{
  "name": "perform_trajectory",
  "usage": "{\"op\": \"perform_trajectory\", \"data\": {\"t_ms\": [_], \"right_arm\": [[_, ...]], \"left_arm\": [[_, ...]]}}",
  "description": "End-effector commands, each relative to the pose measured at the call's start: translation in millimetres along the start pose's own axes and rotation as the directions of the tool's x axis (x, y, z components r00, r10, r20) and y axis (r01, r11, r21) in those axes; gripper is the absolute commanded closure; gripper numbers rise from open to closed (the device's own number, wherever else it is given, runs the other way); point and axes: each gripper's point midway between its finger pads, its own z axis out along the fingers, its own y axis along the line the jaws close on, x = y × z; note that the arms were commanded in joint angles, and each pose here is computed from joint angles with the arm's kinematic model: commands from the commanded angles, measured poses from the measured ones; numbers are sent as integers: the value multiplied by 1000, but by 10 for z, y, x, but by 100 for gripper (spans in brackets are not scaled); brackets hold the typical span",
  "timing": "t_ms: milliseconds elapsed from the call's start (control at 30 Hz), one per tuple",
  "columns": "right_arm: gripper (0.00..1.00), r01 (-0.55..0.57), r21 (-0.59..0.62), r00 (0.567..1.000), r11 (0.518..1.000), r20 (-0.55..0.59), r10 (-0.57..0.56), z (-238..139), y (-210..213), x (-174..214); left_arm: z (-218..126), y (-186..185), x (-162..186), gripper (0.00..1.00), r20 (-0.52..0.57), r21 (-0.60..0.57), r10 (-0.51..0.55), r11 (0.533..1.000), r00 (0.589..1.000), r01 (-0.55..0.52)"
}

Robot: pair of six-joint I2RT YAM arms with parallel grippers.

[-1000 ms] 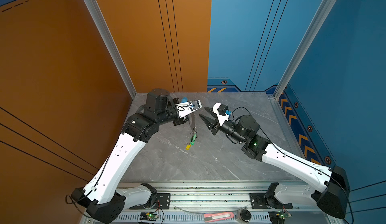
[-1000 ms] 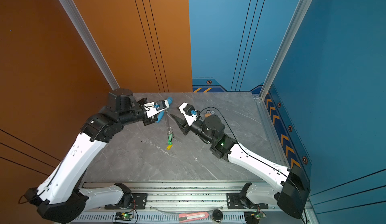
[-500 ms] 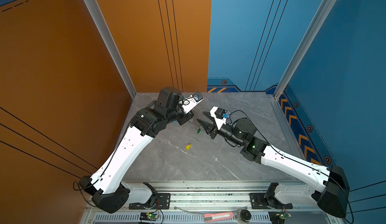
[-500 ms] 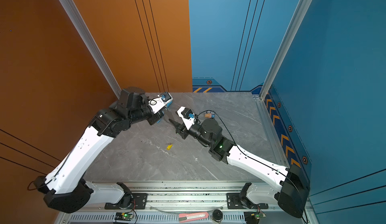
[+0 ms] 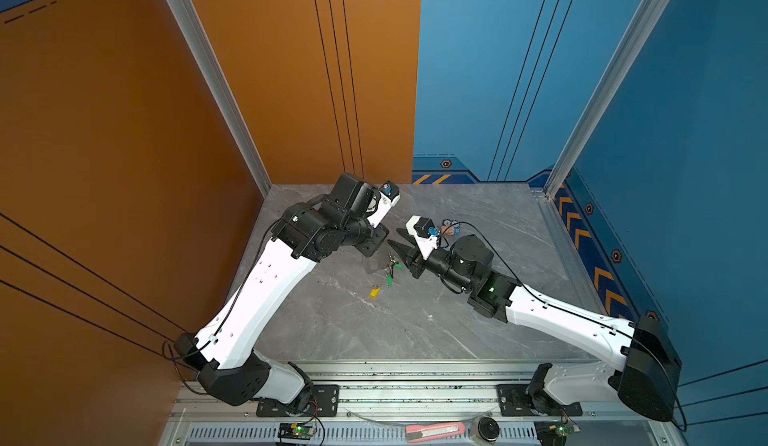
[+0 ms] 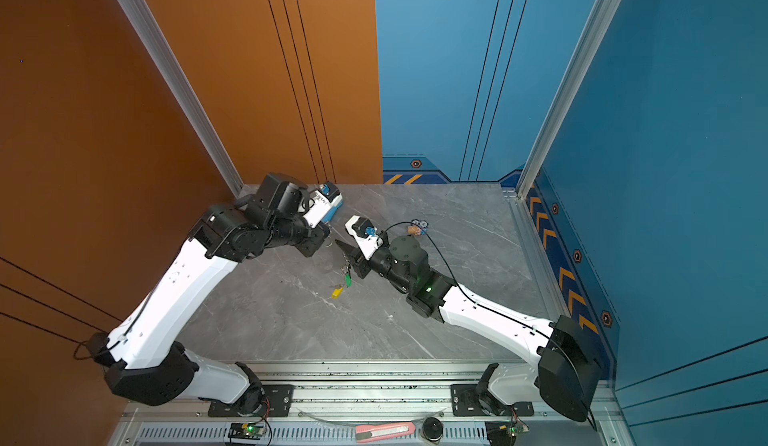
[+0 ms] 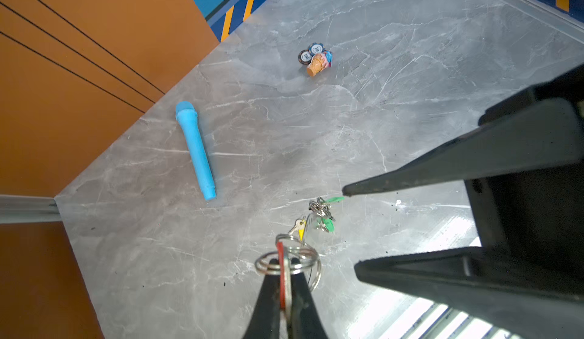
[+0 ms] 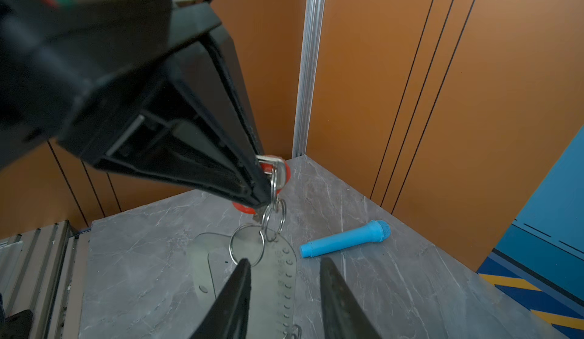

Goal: Remove the keys from the keyring

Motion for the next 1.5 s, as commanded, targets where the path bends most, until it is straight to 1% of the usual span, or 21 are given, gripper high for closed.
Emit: {"op": "perform_trajectory", "data": {"t_ms": [0,167,333,500,767,867,1067,1133,1267,1467], "right_arm": [[63,-15,-36,1000,999,2,15,47,73,11],[67,-20,-79,1000,997,12,21,120,159,-13],[69,-21,-102,1000,995,4,21,207,211,35],[69,-25,-117,999,993,22,28,289,227,-10],[74,-50,-111,998,993,41,55,365,184,-59],[78,-53,-108,998,993,37,57,382,173,-50],[94,-53,-98,998,994,34,57,378,124,-43],[97,-48,-97,998,994,33,51,366,117,-41],[100,-26,-100,999,995,29,29,350,123,-41],[100,19,-107,999,994,31,-16,280,137,-42]], "left_arm": [[-39,0,124,100,-63,-9,-59,998,996,58],[-49,-9,120,100,-60,2,-72,997,996,72],[-33,-3,140,100,-80,10,-90,996,993,91],[-29,-12,142,100,-81,19,-100,995,992,102],[-46,5,136,100,-77,22,-105,994,991,107],[-40,0,127,100,-76,27,-104,994,992,107],[-54,23,132,100,-77,23,-105,994,991,107],[-63,39,133,100,-76,21,-109,994,991,110],[-86,92,127,100,-72,6,-116,993,991,117],[-145,250,139,100,-64,-32,-144,989,987,142]]}}
